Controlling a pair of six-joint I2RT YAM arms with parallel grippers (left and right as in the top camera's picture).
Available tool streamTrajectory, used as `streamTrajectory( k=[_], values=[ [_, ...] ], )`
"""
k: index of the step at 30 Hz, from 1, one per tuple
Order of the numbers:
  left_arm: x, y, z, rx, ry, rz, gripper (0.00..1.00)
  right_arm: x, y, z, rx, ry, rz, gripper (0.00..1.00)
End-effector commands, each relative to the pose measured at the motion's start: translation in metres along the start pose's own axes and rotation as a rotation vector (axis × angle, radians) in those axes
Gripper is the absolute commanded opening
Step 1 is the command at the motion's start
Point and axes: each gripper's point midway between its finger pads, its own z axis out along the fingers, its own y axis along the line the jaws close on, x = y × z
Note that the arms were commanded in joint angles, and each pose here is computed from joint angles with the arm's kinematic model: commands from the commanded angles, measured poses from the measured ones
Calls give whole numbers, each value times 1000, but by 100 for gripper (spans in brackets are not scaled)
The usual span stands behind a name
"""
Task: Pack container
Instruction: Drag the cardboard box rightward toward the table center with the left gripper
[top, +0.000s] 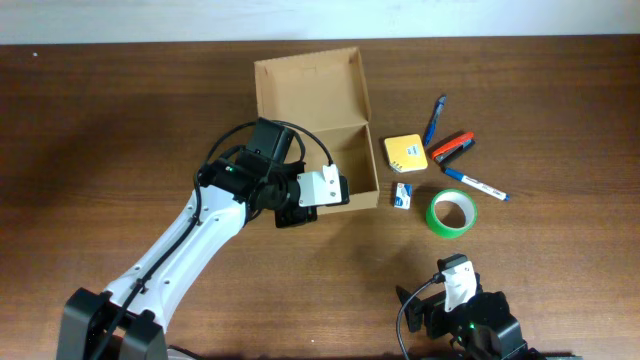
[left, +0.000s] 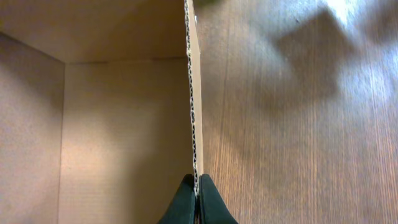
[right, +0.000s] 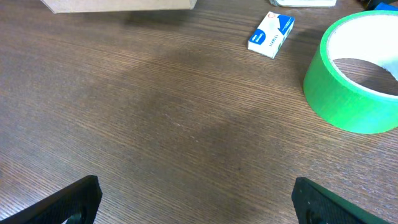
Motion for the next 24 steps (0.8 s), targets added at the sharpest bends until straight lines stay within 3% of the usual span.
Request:
streamTrajectory(
  k=[1, 24],
  values=[
    [-8, 6, -9, -26, -13, 85, 1, 1, 2, 1, -11, -4, 5, 99],
    [18, 5, 14, 23, 76, 90, 2, 1, 2, 1, -11, -4, 5, 99]
  ],
)
